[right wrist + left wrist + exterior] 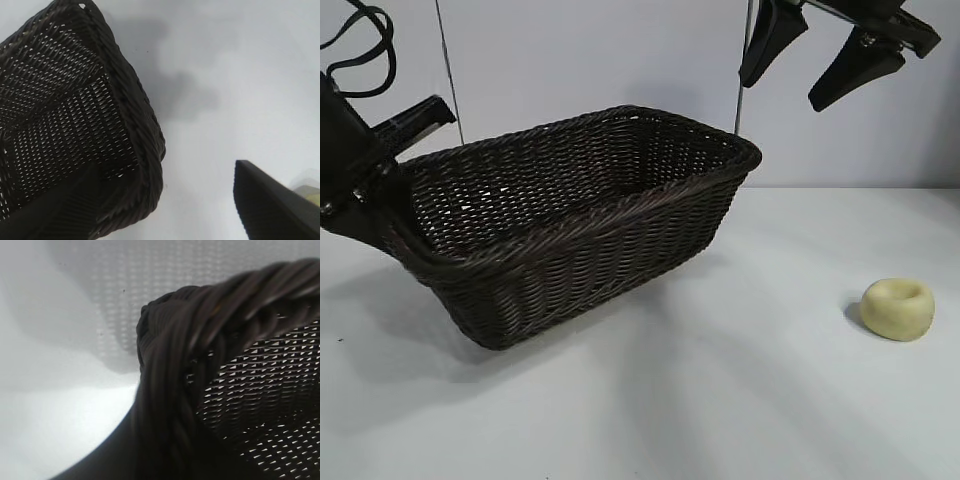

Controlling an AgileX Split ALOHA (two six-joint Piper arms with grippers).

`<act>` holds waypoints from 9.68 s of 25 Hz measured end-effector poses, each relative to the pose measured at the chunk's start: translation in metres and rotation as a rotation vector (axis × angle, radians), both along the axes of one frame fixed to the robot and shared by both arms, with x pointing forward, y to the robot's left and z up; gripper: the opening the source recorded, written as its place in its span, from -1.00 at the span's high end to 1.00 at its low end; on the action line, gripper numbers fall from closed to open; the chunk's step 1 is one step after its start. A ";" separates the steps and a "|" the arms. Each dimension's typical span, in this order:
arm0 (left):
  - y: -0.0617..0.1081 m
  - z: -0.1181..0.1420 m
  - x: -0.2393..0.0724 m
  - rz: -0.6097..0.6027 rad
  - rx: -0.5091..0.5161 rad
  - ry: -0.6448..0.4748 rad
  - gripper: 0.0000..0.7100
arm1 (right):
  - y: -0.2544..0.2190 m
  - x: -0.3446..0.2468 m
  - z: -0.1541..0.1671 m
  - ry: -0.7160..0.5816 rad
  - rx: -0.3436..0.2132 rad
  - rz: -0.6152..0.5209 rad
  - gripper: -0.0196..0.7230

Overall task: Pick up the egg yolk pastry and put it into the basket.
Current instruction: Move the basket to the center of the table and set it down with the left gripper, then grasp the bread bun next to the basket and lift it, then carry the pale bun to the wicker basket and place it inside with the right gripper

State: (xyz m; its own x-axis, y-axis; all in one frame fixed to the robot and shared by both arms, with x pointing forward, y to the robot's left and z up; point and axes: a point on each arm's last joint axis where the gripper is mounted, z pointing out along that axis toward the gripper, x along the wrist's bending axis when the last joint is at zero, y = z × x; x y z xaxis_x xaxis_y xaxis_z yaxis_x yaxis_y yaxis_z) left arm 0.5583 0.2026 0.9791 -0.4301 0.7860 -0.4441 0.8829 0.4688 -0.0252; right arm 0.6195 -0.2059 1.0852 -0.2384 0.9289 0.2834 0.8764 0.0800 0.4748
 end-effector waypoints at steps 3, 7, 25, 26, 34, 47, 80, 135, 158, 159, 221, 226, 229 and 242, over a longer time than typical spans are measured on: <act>-0.003 0.005 0.011 -0.084 0.006 -0.009 0.72 | 0.000 0.000 0.000 0.000 0.000 0.000 -0.51; -0.009 0.007 0.028 -0.191 0.007 -0.016 0.72 | 0.000 0.000 0.000 0.000 0.000 -0.001 -0.51; -0.026 -0.001 0.075 -0.582 0.064 -0.044 0.72 | 0.000 0.000 0.000 0.000 0.000 -0.001 -0.51; -0.029 0.000 0.074 -0.596 0.066 -0.046 0.72 | 0.000 0.000 0.000 0.000 0.000 -0.001 -0.51; -0.047 -0.017 0.073 -0.674 0.086 -0.039 0.72 | 0.000 0.000 0.000 0.001 -0.001 0.000 -0.51; -0.049 -0.054 0.086 -0.636 0.095 -0.040 0.72 | 0.000 0.000 0.000 0.001 -0.001 0.000 -0.51; -0.037 0.060 0.059 -0.672 0.162 -0.267 -0.43 | 0.000 0.000 0.000 0.005 -0.001 -0.002 -0.51; -0.046 0.098 0.034 -0.579 -0.039 -0.370 -0.43 | -0.001 -0.004 -0.002 0.047 -0.022 0.016 -0.51; -0.046 0.099 0.035 -0.568 -0.036 -0.388 -0.43 | -0.101 -0.008 -0.011 0.219 -0.187 -0.211 -0.51; -0.046 0.099 0.035 -0.568 -0.036 -0.388 -0.43 | -0.102 -0.009 -0.012 0.228 -0.190 -0.208 -0.51; -0.046 0.099 0.037 -0.557 -0.032 -0.404 -0.43 | -0.092 -0.004 -0.030 0.285 -0.097 -0.148 0.87; -0.046 0.099 0.037 -0.557 -0.032 -0.404 -0.43 | -0.076 -0.010 -0.017 0.256 -0.068 -0.113 0.87; -0.046 0.099 0.037 -0.557 -0.032 -0.404 -0.43 | -0.049 -0.012 -0.018 0.260 -0.072 -0.041 0.87; -0.046 0.099 0.037 -0.557 -0.032 -0.404 -0.43 | 0.061 -0.027 -0.037 0.254 -0.077 0.188 0.88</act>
